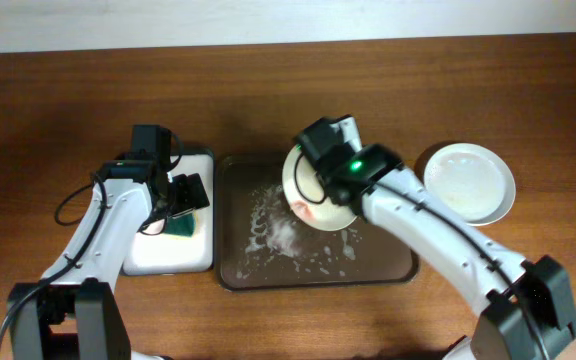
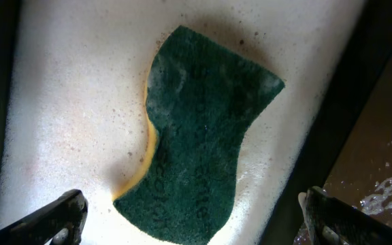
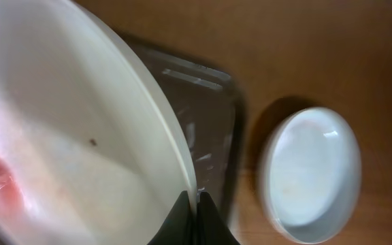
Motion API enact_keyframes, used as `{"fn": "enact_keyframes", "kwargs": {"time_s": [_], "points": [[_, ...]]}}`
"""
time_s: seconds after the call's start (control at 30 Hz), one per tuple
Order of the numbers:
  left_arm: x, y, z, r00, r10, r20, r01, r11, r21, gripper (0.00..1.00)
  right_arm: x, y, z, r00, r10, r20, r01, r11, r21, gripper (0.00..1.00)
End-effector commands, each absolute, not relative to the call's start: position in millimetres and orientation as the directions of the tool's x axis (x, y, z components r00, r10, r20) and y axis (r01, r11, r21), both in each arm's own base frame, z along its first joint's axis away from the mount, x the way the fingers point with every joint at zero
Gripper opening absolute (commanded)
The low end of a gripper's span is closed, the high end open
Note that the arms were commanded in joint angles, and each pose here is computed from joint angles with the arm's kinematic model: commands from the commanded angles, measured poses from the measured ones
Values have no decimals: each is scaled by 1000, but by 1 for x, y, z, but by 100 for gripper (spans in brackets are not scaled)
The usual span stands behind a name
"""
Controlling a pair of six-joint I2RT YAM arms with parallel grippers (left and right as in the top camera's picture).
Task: Clean dirty plates on tray and stack at the side
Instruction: 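Lift the white plate with the right gripper and stack it on the plates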
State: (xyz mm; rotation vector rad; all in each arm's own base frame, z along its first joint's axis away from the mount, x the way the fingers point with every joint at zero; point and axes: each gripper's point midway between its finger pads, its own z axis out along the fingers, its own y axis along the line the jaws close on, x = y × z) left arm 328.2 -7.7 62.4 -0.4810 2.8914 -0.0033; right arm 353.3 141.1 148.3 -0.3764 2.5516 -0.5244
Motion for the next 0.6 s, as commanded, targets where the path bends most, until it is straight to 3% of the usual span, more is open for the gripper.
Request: {"fn": "enact_keyframes", "kwargs": {"time_s": [0.0,0.23,0.57], "points": [[330,-7,65,-921,-325,-216,-324,945,-42,100,353,151,197,-719,-443,-535,-46,799,-600,4],[330,-7,65,-921,-325,-216,-324,945,-42,100,337,182,229,-588,-558,-585,19,713,-700,4],[330,-7,65,-921,-325,-216,-324,945,-42,100,336,183,233,-576,-566,-590,34,704,-710,4]]}}
